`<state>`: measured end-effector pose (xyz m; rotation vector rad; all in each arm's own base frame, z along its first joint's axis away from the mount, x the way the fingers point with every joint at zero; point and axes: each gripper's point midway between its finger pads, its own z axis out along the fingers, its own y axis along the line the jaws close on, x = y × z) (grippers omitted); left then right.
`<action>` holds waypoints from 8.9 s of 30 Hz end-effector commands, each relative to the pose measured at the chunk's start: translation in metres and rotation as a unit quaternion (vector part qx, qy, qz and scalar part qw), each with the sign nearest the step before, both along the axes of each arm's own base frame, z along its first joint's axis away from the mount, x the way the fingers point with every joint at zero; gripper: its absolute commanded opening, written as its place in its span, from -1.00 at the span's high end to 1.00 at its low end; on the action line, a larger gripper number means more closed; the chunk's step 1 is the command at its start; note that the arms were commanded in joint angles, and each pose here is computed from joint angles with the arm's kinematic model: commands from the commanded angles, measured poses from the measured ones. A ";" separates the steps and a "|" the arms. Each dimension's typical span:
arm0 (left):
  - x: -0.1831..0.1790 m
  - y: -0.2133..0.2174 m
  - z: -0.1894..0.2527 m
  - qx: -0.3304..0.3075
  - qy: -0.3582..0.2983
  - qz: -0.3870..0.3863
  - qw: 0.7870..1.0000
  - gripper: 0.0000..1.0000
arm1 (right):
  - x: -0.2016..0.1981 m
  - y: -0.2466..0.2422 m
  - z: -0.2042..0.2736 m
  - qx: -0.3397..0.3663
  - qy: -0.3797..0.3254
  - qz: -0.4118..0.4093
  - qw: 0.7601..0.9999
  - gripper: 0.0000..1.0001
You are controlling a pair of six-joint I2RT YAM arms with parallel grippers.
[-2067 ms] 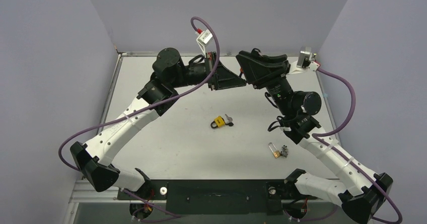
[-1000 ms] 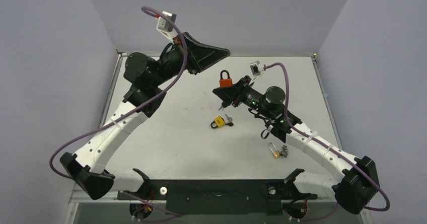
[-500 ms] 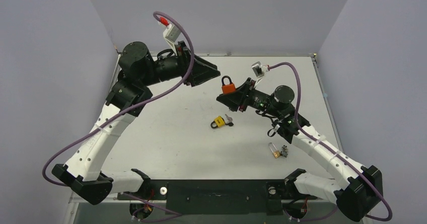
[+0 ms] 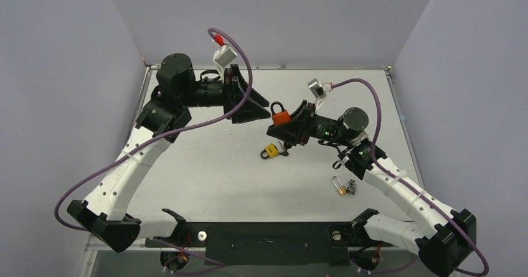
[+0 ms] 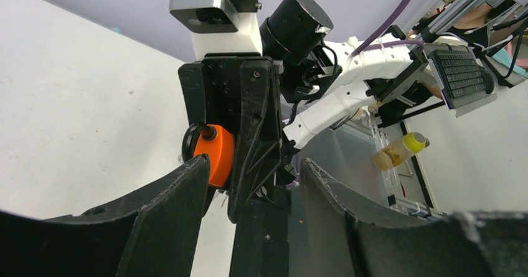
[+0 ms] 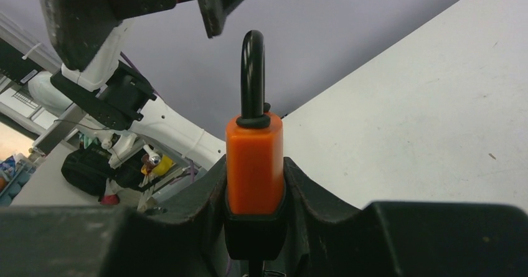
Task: Lock with the key
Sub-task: Lock the lock, then place the lock at the center of the board, then place the key at the center of the board, then reset both arms
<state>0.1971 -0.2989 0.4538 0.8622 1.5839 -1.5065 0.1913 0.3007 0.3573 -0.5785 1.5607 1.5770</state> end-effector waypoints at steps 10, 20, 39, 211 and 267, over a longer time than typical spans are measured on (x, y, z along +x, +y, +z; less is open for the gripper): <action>0.009 -0.002 0.001 -0.017 -0.014 -0.009 1.000 -0.05 | -0.022 -0.005 0.055 0.059 -0.079 0.019 0.995 1.00; 0.015 -0.006 -0.007 -0.013 -0.002 -0.010 1.000 -0.04 | -0.028 -0.001 0.061 0.064 -0.084 0.028 0.994 1.00; 0.006 -0.010 -0.010 -0.013 0.005 -0.029 0.999 0.43 | -0.016 0.009 0.055 0.051 -0.077 0.015 0.996 1.00; 0.250 0.302 -0.334 0.068 0.391 0.633 0.664 0.02 | 0.226 0.211 -0.264 -0.146 0.284 -0.188 0.929 1.00; 0.123 0.083 -0.100 0.148 0.016 0.433 0.889 -0.01 | 0.125 -0.136 -0.013 -0.108 0.059 -0.517 0.847 -0.78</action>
